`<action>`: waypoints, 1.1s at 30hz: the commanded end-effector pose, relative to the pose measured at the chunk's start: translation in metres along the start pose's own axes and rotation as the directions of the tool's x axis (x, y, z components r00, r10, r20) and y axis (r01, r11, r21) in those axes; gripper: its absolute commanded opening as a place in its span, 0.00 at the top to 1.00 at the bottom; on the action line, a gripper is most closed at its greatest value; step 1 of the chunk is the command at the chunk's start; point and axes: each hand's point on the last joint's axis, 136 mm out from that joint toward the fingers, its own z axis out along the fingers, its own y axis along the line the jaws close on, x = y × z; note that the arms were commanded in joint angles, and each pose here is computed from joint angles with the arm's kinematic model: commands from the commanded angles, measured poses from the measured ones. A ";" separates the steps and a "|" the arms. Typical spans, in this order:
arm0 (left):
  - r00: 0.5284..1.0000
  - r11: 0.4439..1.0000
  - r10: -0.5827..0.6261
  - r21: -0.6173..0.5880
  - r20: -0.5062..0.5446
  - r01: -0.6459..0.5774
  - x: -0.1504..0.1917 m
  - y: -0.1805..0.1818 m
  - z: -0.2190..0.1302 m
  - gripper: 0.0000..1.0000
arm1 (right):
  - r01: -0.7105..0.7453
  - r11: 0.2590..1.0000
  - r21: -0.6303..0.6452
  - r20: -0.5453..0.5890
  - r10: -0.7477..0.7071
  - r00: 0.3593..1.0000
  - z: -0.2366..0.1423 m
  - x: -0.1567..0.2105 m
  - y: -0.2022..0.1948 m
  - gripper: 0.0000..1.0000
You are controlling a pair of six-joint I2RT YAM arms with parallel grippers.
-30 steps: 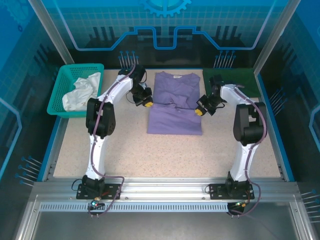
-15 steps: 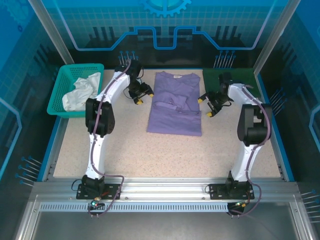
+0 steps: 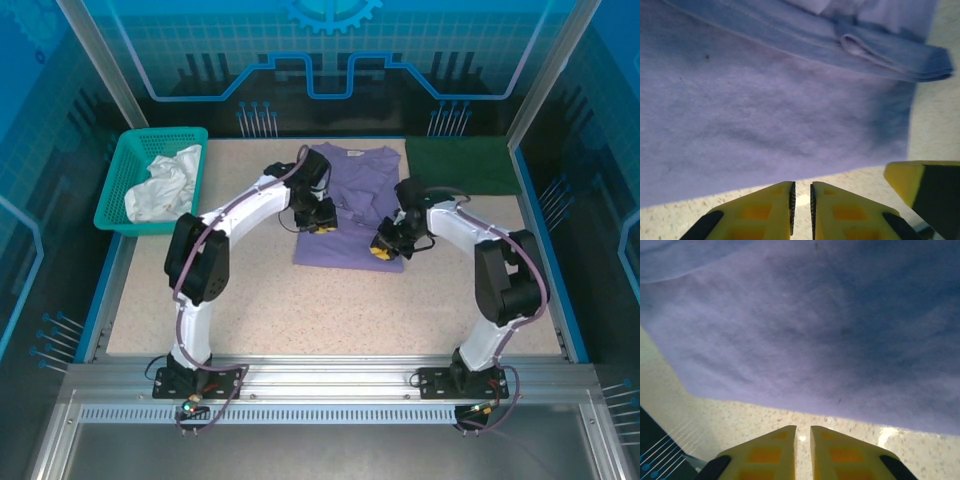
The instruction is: Fold and stack the t-shirts
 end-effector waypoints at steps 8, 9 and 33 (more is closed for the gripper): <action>0.993 0.963 -0.024 -0.271 -0.115 -0.008 0.066 0.105 0.061 0.86 | 0.064 0.990 0.124 -0.065 -0.057 0.996 0.055 0.024 -0.046 0.91; 0.991 0.960 -0.032 -0.279 -0.133 -0.007 0.077 0.111 0.058 0.86 | 0.075 0.988 0.132 -0.075 -0.066 0.995 0.055 0.031 -0.050 0.91; 0.996 0.994 -0.008 -0.112 -0.093 -0.002 0.083 0.061 -0.018 0.76 | 0.241 0.946 0.218 -0.028 -0.241 0.970 0.000 0.048 -0.042 0.84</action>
